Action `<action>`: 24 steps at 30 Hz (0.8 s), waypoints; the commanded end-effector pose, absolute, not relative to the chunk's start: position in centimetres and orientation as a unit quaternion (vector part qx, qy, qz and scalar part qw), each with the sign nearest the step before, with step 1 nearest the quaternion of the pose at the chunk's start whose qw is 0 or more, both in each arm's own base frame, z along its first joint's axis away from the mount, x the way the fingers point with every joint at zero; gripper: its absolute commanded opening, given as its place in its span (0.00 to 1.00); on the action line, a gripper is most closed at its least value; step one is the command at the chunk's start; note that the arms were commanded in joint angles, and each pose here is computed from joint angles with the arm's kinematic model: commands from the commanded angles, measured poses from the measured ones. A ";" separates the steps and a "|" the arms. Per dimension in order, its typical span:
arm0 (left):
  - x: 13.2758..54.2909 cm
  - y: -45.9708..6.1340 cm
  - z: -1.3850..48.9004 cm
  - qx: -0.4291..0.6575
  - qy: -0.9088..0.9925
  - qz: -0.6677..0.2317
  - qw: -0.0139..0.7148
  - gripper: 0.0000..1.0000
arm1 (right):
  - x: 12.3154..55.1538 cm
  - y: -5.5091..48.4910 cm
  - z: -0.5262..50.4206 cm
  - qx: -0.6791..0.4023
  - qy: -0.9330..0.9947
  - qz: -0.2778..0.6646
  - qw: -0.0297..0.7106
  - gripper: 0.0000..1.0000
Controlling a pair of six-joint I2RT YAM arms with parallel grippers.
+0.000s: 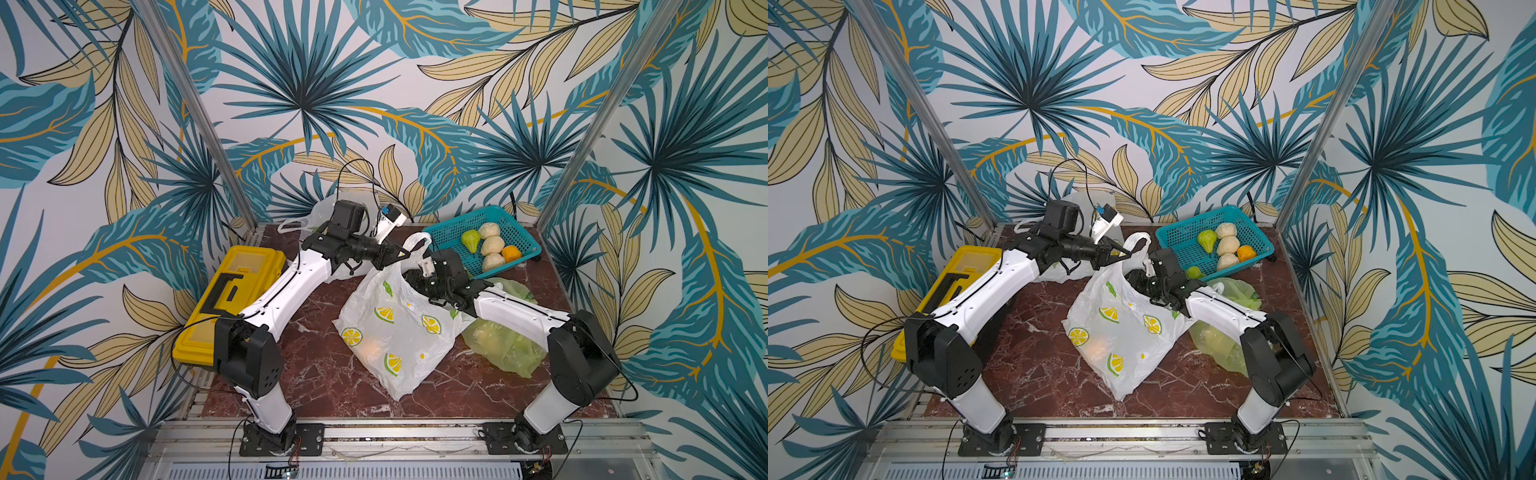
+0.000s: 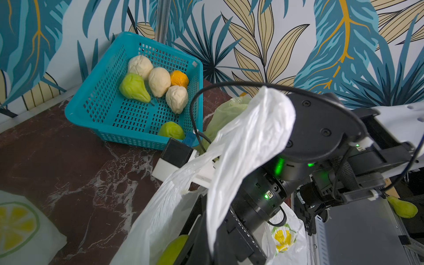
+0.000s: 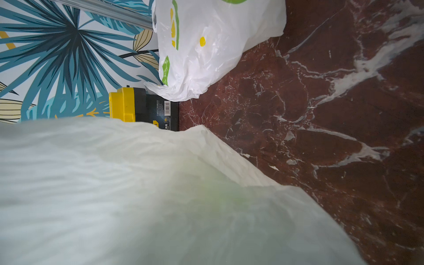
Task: Place the pears into plastic bags & tie knots
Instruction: Place the pear in the plastic bag.
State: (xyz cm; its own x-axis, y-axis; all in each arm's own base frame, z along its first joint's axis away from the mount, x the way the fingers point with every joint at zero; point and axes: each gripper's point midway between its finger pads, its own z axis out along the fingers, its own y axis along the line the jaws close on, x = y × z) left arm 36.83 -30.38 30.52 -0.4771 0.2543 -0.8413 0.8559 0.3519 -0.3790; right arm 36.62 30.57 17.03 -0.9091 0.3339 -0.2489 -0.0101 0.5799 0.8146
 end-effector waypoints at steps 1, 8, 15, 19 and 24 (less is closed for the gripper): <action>35.6 -30.2 31.9 0.391 0.724 -0.437 0.363 0.00 | 36.0 29.5 19.5 0.079 0.868 0.440 0.216 0.30; 35.1 -30.1 32.7 0.396 0.717 -0.439 0.370 0.00 | 36.1 29.7 19.4 0.075 0.874 0.431 0.212 0.31; 35.6 -29.9 32.8 0.385 0.726 -0.430 0.374 0.00 | 35.9 28.7 17.8 0.086 0.896 0.383 0.208 0.48; 38.8 -28.7 31.2 0.309 0.781 -0.399 0.369 0.00 | 35.2 25.7 17.5 0.057 0.925 0.298 0.230 0.70; 40.9 -27.6 29.3 0.251 0.812 -0.384 0.360 0.00 | 35.4 23.0 20.1 0.030 0.928 0.264 0.263 0.76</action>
